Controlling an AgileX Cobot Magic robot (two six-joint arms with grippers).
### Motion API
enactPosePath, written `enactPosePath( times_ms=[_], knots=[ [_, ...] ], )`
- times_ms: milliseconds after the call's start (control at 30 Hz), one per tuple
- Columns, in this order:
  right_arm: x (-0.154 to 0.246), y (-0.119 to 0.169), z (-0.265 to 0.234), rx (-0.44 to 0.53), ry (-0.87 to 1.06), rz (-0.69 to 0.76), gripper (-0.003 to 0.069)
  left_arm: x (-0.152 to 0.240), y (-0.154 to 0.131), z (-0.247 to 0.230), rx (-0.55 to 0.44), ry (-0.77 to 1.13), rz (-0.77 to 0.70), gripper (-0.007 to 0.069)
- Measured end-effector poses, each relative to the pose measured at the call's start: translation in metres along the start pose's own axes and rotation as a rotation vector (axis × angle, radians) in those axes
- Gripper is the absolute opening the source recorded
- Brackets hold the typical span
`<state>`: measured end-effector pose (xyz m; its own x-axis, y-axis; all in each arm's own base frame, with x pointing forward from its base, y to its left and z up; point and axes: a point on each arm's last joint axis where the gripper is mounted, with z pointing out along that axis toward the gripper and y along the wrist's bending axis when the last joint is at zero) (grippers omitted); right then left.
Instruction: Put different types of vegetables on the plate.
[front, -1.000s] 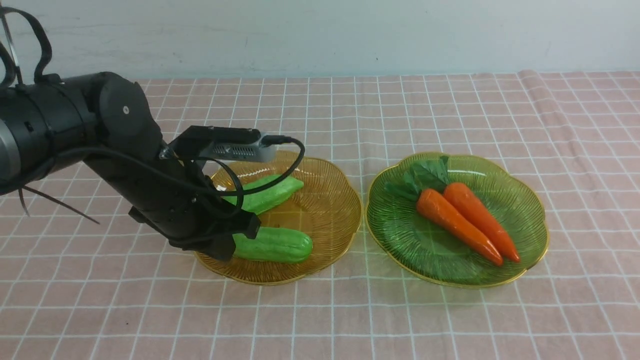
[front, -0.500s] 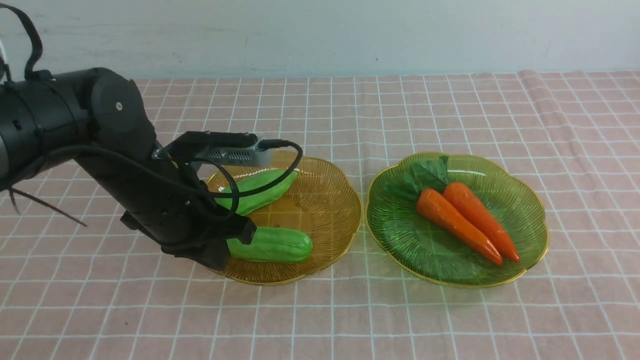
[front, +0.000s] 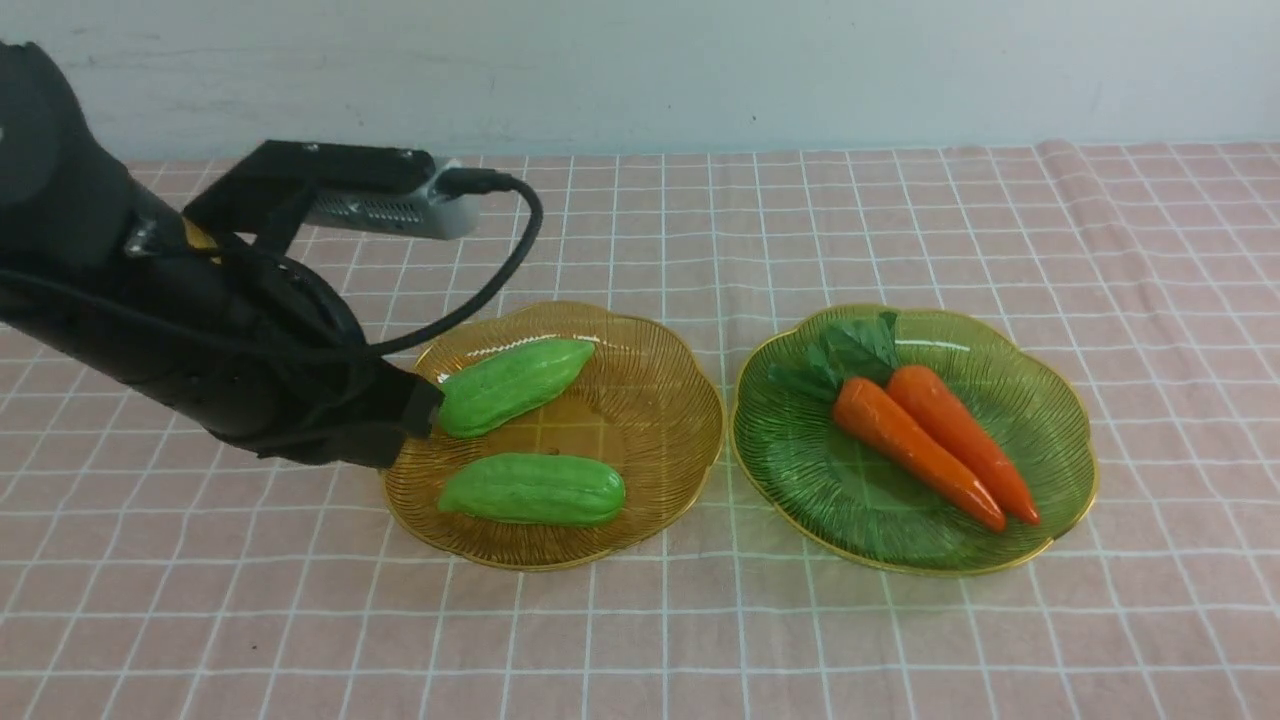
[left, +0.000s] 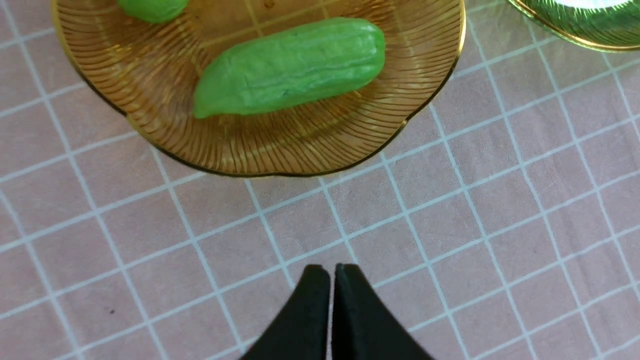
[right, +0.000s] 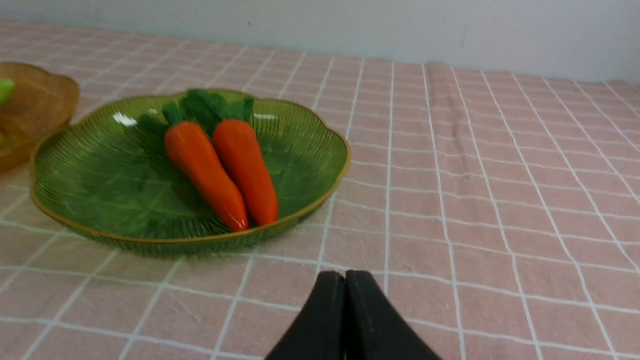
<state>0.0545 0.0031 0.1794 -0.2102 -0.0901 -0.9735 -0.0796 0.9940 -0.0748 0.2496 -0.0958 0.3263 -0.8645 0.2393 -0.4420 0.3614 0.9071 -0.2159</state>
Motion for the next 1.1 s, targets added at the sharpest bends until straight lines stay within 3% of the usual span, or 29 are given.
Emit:
enactPosePath(
  times_ms=[133,400,633,700,867,1100],
  knots=[
    [0.000,-0.001,0.000,0.009,0.001,-0.006,-0.0015,0.009,-0.002,-0.020,-0.027,-0.013,0.032,-0.0003],
    [0.001,-0.001,0.000,0.024,0.003,-0.004,-0.0017,0.079,-0.005,-0.083,-0.145,-0.224,0.080,-0.0003],
    [0.001,-0.002,0.000,0.027,0.004,-0.003,-0.0017,0.183,0.002,-0.076,-0.153,-0.619,0.037,-0.0003],
    [0.001,-0.002,0.000,0.027,0.004,-0.003,-0.0017,0.210,0.005,-0.069,-0.108,-0.851,-0.021,-0.0003],
    [0.001,-0.002,0.000,0.027,0.004,-0.003,-0.0017,0.232,0.009,-0.060,-0.035,-1.127,-0.067,-0.0003],
    [0.001,-0.002,0.000,0.027,0.003,-0.003,-0.0017,0.233,0.013,-0.045,-0.029,-1.143,-0.080,-0.0003]
  ],
)
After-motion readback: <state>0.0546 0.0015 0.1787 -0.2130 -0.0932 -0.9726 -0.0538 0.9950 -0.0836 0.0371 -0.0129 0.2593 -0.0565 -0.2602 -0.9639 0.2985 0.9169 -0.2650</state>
